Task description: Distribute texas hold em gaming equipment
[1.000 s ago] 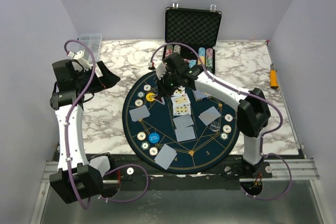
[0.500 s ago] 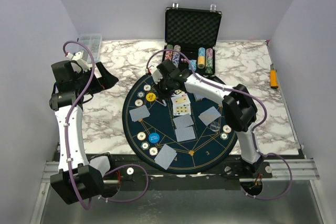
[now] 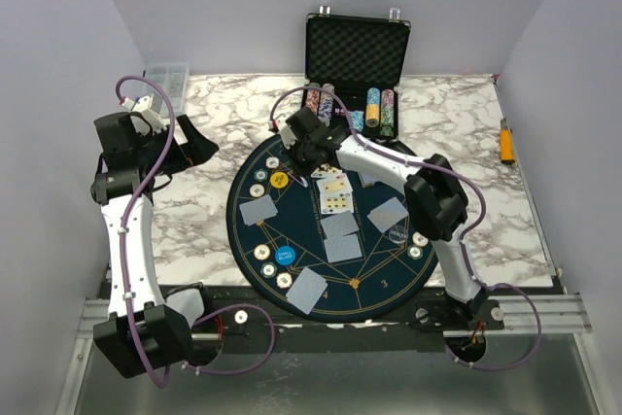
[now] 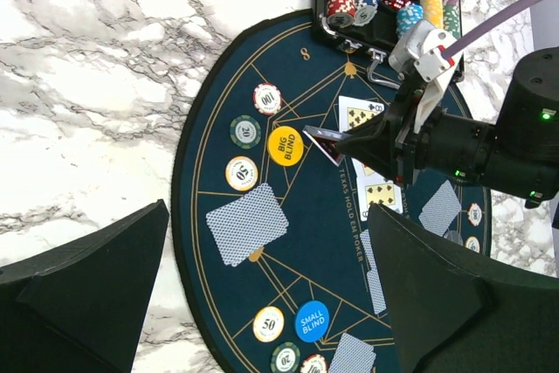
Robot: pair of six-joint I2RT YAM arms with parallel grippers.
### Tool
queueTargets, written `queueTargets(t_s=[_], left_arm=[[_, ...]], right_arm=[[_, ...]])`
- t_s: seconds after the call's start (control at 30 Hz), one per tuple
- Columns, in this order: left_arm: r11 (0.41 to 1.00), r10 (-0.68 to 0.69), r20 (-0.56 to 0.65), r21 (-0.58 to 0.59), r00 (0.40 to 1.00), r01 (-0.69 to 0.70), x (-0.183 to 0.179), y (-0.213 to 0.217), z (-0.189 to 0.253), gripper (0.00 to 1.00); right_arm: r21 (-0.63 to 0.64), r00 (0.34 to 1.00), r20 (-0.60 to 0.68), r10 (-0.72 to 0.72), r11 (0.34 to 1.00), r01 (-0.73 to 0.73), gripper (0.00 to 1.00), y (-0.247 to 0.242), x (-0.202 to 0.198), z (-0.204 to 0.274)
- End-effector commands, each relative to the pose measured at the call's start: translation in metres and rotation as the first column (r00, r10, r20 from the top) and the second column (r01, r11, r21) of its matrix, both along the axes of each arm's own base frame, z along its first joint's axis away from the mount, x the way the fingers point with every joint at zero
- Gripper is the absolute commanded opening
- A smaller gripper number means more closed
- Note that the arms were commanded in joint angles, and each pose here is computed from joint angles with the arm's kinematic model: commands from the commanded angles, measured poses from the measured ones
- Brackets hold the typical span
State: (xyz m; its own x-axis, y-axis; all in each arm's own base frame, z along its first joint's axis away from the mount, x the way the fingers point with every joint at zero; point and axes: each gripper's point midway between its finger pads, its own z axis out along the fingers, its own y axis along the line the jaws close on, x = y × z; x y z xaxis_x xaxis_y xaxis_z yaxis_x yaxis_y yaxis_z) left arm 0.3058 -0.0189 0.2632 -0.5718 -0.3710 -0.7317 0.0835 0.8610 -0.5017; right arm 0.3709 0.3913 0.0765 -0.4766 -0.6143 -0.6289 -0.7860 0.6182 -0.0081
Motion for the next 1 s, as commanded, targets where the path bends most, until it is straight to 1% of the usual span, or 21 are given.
queueTargets(t_s=[0.0,0.2,0.4,0.5,0.6,0.7,0.9,0.93,0.97], left_arm=[[1.000,0.026,-0.009,-0.005,1.000,-0.026,0.001,0.004,-0.002,0.99],[1.000,0.027,-0.018,-0.009,0.999,-0.027,0.002,0.005,-0.007,0.98],[1.000,0.028,-0.020,-0.011,0.999,-0.028,0.003,0.005,-0.008,0.99],[1.000,0.028,-0.022,-0.013,0.999,-0.028,0.003,0.005,-0.009,0.98],[1.000,0.027,-0.021,-0.014,0.999,-0.027,0.003,0.004,-0.009,0.99],[1.000,0.026,-0.019,-0.011,0.999,-0.026,0.003,0.005,-0.009,0.98],[1.000,0.020,-0.019,-0.014,1.000,-0.021,0.005,0.004,-0.008,0.98],[1.000,0.020,-0.019,-0.014,1.000,-0.021,0.005,0.004,-0.008,0.98],[1.000,0.018,-0.019,-0.015,1.000,-0.018,0.004,0.004,-0.008,0.98]], right_arm=[[-0.006,0.996,0.058,-0.066,0.998,0.067,0.01,0.006,0.019,-0.001],[-0.011,0.994,0.071,-0.078,0.997,0.079,0.01,0.011,0.028,-0.004],[-0.013,0.995,0.065,-0.078,0.997,0.079,0.07,0.015,0.031,-0.009],[-0.016,0.996,0.054,-0.073,0.997,0.074,0.13,0.015,0.030,-0.012],[-0.020,0.997,0.046,-0.068,0.997,0.069,0.23,0.015,0.028,-0.015],[-0.018,0.997,0.038,-0.062,0.998,0.063,0.30,0.016,0.027,-0.016],[-0.006,0.998,0.036,-0.058,0.998,0.058,0.33,0.018,0.026,-0.010],[-0.004,0.998,0.038,-0.059,0.998,0.059,0.37,0.018,0.026,-0.009],[-0.002,0.998,0.039,-0.059,0.998,0.059,0.44,0.018,0.026,-0.008]])
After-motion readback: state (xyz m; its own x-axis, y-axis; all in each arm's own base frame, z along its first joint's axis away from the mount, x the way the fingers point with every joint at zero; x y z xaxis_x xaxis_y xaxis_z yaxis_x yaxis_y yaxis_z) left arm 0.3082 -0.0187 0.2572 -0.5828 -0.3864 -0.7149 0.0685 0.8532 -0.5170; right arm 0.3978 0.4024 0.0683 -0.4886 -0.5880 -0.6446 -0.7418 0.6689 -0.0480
